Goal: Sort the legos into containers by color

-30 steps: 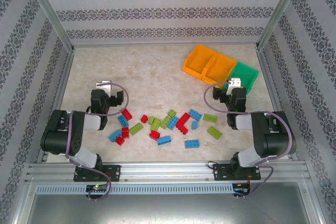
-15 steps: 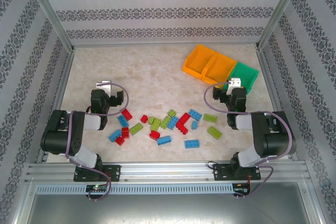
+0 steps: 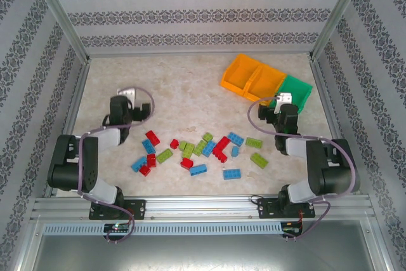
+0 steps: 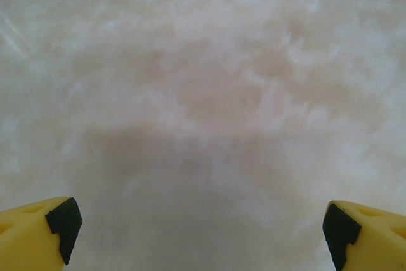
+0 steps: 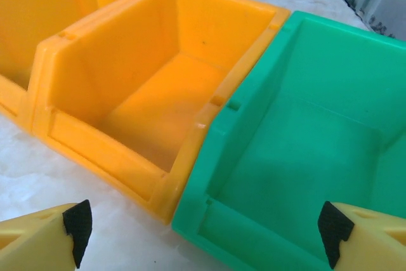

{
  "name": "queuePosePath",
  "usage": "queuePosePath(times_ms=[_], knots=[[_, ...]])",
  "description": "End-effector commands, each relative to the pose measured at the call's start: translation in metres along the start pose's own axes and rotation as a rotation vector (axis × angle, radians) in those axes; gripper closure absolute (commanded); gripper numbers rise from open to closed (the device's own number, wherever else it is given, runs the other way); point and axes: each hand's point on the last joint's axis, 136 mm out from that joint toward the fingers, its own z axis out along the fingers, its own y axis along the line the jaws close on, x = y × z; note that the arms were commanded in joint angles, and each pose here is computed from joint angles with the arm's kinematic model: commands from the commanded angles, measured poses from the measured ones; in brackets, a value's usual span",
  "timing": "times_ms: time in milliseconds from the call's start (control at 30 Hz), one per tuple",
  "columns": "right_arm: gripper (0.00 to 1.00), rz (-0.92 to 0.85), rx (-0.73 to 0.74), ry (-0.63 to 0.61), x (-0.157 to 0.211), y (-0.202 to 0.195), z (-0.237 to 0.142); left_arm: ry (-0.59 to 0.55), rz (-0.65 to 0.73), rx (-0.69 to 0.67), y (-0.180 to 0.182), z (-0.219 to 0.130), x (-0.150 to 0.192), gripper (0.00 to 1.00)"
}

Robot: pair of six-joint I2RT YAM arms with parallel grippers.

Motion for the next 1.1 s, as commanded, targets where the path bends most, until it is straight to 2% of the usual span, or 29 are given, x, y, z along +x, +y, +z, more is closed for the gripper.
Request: queuePosePath(times_ms=[0, 33, 167, 433, 567, 733, 933, 1000, 1067], knots=[[0.09, 0.112, 0.074, 0.086, -0.028, -0.009, -0.009, 0.143, -0.112, 0.12, -0.019, -0.026, -0.02, 0.0], [0.13, 0.13, 0.05, 0.118, -0.031, -0.003, -0.01, 0.15, -0.144, 0.127, -0.023, -0.03, -0.023, 0.0], [0.18, 0.213, 0.033, 0.283, -0.037, 0.014, -0.013, 0.148, -0.2, 0.078, -0.028, -0.048, -0.021, 0.0], [0.18, 0.303, 0.137, 0.468, -0.039, 0.011, 0.019, 0.217, -0.225, 0.003, -0.029, -0.073, 0.01, 0.0], [0.21, 0.297, 0.227, 0.57, -0.022, 0.001, 0.035, 0.227, -0.265, -0.033, -0.023, -0.084, 0.021, 0.0], [0.24, 0.323, 0.269, 0.605, -0.01, -0.005, 0.037, 0.28, -0.302, -0.085, -0.016, -0.091, 0.038, 0.01], [0.27, 0.297, 0.303, 0.63, -0.003, -0.011, 0.049, 0.319, -0.335, -0.074, -0.02, -0.089, 0.05, 0.0], [0.31, 0.276, 0.293, 0.64, -0.002, -0.01, 0.059, 0.332, -0.345, -0.068, -0.022, -0.088, 0.053, 0.0], [0.41, 0.25, 0.28, 0.661, -0.001, -0.007, 0.069, 0.341, -0.353, -0.072, -0.022, -0.086, 0.056, 0.0]])
